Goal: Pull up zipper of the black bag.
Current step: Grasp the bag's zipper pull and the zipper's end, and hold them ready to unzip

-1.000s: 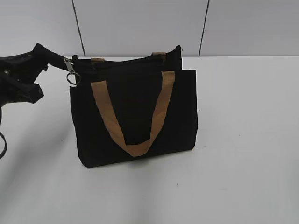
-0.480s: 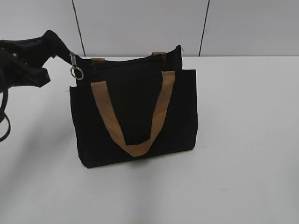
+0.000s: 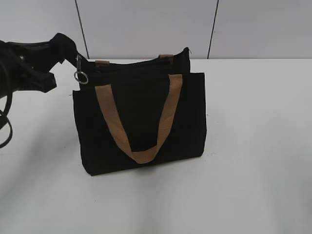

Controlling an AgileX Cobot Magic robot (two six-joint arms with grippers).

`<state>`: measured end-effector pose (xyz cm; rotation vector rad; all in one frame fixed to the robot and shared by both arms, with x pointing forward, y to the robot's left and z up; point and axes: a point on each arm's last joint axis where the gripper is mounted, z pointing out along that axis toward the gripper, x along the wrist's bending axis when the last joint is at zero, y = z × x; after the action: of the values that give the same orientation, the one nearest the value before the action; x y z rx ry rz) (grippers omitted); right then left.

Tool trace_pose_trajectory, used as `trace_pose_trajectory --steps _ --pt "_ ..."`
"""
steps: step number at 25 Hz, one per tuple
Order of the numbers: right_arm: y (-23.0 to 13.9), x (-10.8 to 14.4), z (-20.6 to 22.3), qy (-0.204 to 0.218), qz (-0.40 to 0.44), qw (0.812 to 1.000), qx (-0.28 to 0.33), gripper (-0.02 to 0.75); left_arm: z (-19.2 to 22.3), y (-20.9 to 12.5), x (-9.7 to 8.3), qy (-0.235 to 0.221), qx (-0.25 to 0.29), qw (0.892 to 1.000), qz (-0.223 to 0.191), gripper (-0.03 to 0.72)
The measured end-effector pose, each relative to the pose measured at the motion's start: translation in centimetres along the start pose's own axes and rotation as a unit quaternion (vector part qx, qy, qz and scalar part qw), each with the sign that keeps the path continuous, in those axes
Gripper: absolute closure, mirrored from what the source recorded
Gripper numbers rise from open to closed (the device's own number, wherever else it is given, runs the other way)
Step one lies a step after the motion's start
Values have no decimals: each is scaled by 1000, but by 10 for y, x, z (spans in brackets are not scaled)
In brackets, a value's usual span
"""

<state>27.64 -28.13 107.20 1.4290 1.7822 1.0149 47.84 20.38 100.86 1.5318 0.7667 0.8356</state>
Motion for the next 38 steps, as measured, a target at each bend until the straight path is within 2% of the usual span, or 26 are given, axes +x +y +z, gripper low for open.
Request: trace_pose_trajectory --steps 4,8,11,14,22,30,34,38 --pt "27 13 21 117 -34 992 -41 148 0 -1 0 1 9 1000 -1 673" --pt "46 26 46 224 -65 970 -67 148 0 -2 0 1 11 1000 -1 674" --pt "55 34 67 285 -77 952 -76 148 0 -2 0 1 13 1000 -2 674" --pt "60 41 96 326 -89 938 -72 148 0 -2 0 1 13 1000 -2 674" --pt "85 67 158 383 -143 911 -55 149 0 -3 0 2 19 1000 -1 674" --pt "107 117 218 432 -184 882 -28 264 0 -3 1 2 20 1000 -1 675" --pt "112 145 241 457 -207 865 -25 295 0 -3 0 2 20 1000 -9 675" --pt "115 165 269 453 -218 864 -21 327 0 -3 0 2 20 1000 -16 675"
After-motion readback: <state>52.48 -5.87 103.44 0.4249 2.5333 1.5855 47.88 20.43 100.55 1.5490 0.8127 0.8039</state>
